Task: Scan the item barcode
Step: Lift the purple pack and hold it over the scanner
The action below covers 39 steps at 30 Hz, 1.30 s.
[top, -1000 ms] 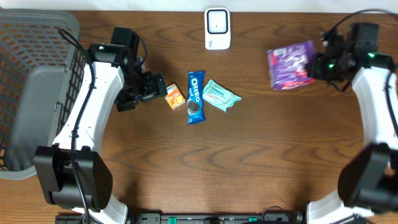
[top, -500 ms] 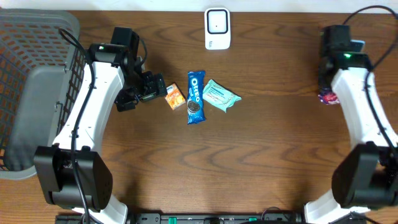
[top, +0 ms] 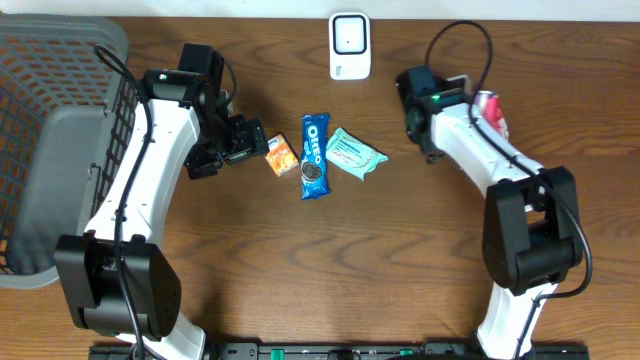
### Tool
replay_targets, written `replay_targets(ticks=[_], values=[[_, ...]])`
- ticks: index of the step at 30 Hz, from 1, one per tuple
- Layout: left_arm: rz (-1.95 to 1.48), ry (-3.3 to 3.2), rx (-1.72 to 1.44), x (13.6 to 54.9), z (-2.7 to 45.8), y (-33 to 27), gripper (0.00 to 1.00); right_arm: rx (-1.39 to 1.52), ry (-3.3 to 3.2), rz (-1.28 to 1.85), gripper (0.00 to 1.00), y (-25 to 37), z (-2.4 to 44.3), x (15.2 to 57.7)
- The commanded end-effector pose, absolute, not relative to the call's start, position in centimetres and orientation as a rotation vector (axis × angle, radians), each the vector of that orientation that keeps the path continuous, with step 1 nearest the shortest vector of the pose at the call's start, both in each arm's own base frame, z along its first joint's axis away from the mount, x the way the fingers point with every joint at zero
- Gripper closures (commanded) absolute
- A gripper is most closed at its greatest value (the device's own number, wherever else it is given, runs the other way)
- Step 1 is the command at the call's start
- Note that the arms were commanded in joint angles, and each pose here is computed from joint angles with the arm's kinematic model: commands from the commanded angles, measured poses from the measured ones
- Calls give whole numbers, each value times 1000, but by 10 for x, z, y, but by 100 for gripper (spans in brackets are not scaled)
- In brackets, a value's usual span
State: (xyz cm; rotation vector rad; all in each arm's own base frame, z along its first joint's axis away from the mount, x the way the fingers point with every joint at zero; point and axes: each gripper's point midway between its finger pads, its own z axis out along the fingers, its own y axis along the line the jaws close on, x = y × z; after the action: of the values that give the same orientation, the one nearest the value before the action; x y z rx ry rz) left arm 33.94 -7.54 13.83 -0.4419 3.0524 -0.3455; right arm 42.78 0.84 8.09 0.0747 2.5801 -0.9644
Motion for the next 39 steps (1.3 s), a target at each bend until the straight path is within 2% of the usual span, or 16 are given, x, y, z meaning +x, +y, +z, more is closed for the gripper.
replay_targets(ticks=[1, 5, 9, 13, 18, 19, 22, 25, 32, 37, 39], values=[[-352, 3036, -469, 340, 143, -73, 2, 47, 2667, -688, 72, 55, 70, 431], [-352, 3036, -469, 340, 143, -73, 2, 31, 2682, -401, 65, 94, 97, 445], [-352, 3036, -469, 340, 143, -73, 2, 52, 2659, -200, 45, 108, 136, 458], [-352, 3036, -469, 340, 143, -73, 2, 119, 2609, -92, 23, 96, 175, 468], [-352, 3036, -469, 340, 143, -73, 2, 188, 2638, 58, 13, 60, 187, 467], [-352, 3036, -469, 340, 143, -73, 2, 196, 2664, 138, 8, 54, 184, 465], [-352, 3037, -469, 340, 143, -73, 3, 198, 2717, 314, 7, 41, 172, 458], [-352, 3036, -469, 340, 143, -73, 2, 287, 2748, 431, 1, 22, 155, 450], [-352, 3036, -469, 340, 143, -73, 2, 419, 2807, 423, 1, -9, 98, 430], [-352, 3036, -469, 340, 143, -73, 2, 400, 2782, 503, 1, 1, 62, 425], [-352, 3036, -469, 340, 143, -73, 2, 389, 2759, 551, 5, 6, 55, 426]])
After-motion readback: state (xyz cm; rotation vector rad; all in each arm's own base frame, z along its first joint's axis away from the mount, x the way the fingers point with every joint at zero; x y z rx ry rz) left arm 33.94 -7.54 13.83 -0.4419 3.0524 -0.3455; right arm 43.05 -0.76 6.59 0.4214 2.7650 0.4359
